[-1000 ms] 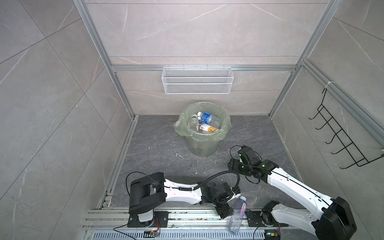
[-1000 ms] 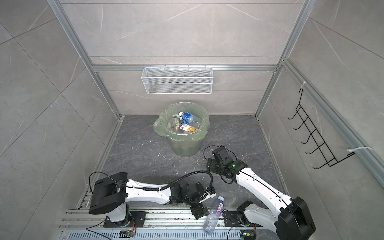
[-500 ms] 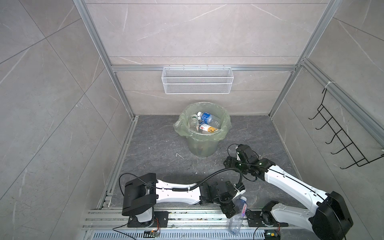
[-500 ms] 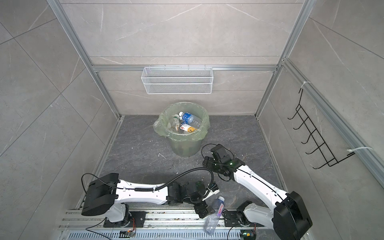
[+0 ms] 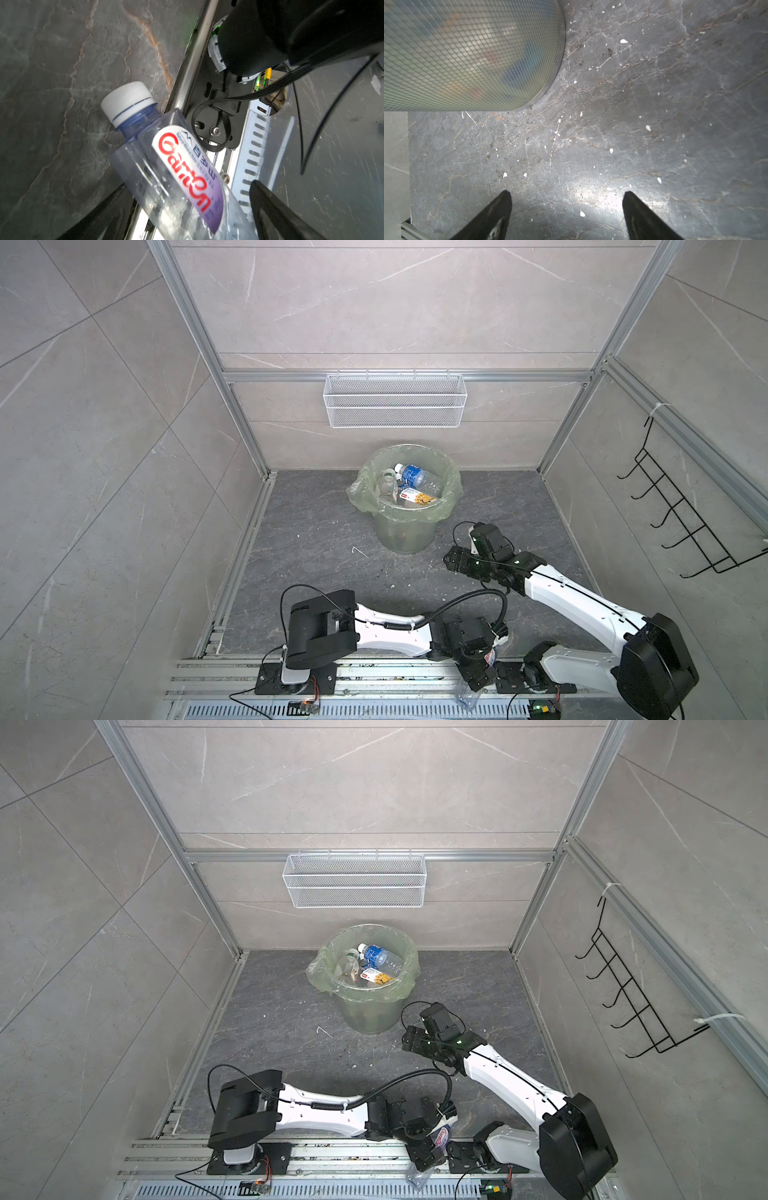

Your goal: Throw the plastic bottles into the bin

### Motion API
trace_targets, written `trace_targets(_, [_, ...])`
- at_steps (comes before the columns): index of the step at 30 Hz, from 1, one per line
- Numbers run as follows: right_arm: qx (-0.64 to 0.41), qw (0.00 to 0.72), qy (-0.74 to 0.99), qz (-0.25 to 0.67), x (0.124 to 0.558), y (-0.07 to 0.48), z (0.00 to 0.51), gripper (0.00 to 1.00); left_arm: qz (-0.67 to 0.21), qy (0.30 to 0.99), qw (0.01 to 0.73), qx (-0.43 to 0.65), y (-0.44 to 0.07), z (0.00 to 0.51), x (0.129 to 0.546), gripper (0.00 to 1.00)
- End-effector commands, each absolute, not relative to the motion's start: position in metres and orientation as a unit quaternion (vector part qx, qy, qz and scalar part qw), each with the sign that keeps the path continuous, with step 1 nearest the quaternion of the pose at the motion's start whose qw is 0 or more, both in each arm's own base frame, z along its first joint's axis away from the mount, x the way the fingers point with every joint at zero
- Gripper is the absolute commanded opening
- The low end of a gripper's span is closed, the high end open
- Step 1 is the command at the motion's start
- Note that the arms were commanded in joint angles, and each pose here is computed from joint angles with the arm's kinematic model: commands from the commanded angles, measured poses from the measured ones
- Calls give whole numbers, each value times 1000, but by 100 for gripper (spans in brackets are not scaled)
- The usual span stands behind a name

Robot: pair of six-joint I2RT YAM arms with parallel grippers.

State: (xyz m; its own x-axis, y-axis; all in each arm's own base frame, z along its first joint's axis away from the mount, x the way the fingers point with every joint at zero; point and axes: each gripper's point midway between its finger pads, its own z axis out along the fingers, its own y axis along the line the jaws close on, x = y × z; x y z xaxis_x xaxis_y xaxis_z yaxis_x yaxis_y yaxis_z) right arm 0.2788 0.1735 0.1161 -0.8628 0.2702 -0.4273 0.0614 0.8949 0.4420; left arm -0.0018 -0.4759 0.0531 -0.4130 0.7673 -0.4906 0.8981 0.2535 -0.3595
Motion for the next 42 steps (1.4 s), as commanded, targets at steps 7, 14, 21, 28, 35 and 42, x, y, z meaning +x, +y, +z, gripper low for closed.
trace_targets(7, [83,268,931,235,276,173,131,83,-215,820,97,522,-459,33,9,73])
trace_targets(14, [85,270,929,239,275,173,132,80,-162,831,120,518,-440,27,25,53])
trace_targets(21, [79,275,929,233,279,173,135,79,-144,839,196,487,-414,49,55,41])
trace_targets(28, [70,277,931,226,281,173,135,79,-133,860,259,419,-374,69,100,41])
trace_targets(35, [50,270,932,238,276,178,127,77,-143,874,324,332,-319,101,148,42])
trace_targets(42, [14,271,933,236,270,180,119,77,-159,870,383,267,-271,138,184,42])
